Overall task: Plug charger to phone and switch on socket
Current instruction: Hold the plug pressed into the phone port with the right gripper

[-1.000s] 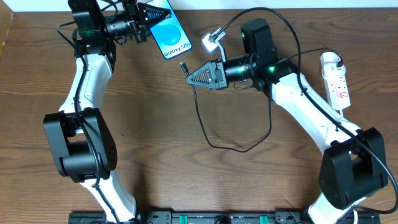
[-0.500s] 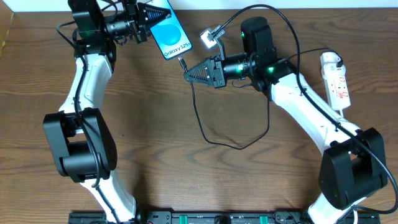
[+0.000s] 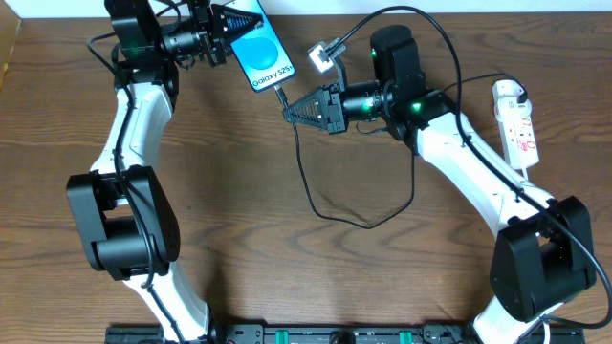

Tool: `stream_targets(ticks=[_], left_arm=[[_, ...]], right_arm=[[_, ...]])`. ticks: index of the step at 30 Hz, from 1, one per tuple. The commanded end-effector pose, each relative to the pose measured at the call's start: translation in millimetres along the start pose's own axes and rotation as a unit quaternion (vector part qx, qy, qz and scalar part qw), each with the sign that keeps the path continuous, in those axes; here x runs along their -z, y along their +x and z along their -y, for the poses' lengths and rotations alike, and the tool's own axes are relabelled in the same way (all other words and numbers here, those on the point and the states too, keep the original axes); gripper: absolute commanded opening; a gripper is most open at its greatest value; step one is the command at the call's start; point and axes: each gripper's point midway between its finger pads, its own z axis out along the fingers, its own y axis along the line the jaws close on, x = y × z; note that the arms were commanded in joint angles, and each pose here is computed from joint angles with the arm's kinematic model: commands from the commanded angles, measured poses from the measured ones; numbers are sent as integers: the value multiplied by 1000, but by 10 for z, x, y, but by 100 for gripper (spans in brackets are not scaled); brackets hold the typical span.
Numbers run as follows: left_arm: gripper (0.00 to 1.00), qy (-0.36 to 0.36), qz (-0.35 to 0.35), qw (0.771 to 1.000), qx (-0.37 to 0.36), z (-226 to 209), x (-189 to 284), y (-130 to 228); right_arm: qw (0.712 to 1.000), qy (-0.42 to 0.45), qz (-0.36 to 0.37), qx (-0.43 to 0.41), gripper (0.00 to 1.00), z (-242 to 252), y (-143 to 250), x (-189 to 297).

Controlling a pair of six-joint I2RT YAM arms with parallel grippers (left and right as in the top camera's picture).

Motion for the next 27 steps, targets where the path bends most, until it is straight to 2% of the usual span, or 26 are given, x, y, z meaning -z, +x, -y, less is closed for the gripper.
stream_targets(ticks=[1,27], left_arm=[[7,5,-2,1000,-22,216,-1,48],[7,5,-4,1000,-30,217,-1,55]], right_arm=[[1000,0,10,22,1,-89,-81,70],[1000,-8,4,28,1,-189,-59,98]])
